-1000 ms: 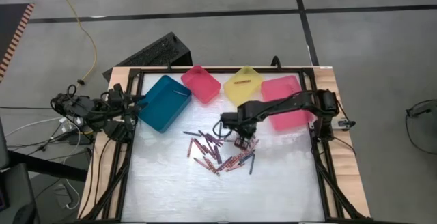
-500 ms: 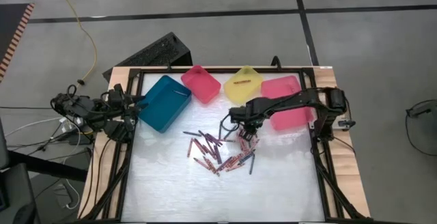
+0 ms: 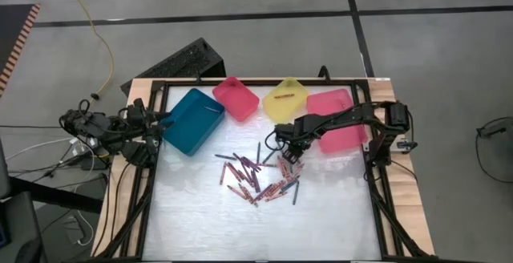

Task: Sort crayons
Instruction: Put the blue crayon into the blue bin

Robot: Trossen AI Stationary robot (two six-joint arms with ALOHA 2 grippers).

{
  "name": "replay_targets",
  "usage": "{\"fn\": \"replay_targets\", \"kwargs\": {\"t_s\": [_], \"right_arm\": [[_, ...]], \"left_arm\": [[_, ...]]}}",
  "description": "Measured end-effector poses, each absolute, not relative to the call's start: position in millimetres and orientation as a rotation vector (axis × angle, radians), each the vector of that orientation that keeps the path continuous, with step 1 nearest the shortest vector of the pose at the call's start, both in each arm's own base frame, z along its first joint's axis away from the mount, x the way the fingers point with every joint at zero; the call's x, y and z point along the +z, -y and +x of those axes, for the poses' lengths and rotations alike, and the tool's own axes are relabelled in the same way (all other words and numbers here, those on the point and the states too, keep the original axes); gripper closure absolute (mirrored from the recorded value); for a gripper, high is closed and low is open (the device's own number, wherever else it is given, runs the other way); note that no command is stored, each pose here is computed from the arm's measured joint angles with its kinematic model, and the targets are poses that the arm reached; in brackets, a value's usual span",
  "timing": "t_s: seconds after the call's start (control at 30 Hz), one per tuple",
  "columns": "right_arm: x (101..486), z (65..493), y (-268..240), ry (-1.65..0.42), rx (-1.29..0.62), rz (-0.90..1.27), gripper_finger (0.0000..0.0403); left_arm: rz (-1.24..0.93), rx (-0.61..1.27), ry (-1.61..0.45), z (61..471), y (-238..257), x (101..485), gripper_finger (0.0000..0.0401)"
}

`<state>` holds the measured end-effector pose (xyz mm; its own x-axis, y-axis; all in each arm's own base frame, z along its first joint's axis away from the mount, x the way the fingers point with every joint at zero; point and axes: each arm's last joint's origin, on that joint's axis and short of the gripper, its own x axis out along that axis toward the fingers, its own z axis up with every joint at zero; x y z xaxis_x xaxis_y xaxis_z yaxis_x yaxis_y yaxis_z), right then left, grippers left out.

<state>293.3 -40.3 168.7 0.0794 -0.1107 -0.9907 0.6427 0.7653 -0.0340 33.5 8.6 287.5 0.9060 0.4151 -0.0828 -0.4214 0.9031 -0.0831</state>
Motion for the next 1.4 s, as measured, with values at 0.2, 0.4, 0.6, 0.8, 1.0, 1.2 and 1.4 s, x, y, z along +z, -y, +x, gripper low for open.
{"fn": "replay_targets", "kwargs": {"t_s": [0.2,0.4,0.6,0.8,1.0,1.2,1.4], "right_arm": [[173,294,39,-1.384,-0.596,0.475,0.0220],[184,303,30,-1.314,-0.562,0.463,0.0220],[180,303,28,-1.332,-0.580,0.434,0.0224],[176,299,31,-1.341,-0.616,0.404,0.0225],[164,294,30,-1.342,-0.613,0.415,0.0226],[160,290,31,-1.344,-0.637,0.443,0.0230],[159,290,32,-1.335,-0.657,0.478,0.0273]], "left_arm": [[-0.100,0.440,-0.063,33,-9,288,0.0256],[-0.100,0.442,-0.063,33,-9,288,0.0256],[-0.100,0.442,-0.063,33,-9,288,0.0256],[-0.105,0.442,-0.062,33,-9,287,0.0256],[-0.111,0.443,-0.064,33,-9,287,0.0256],[-0.111,0.447,-0.063,33,-9,287,0.0256],[-0.111,0.447,-0.063,33,-9,287,0.0256]]}}
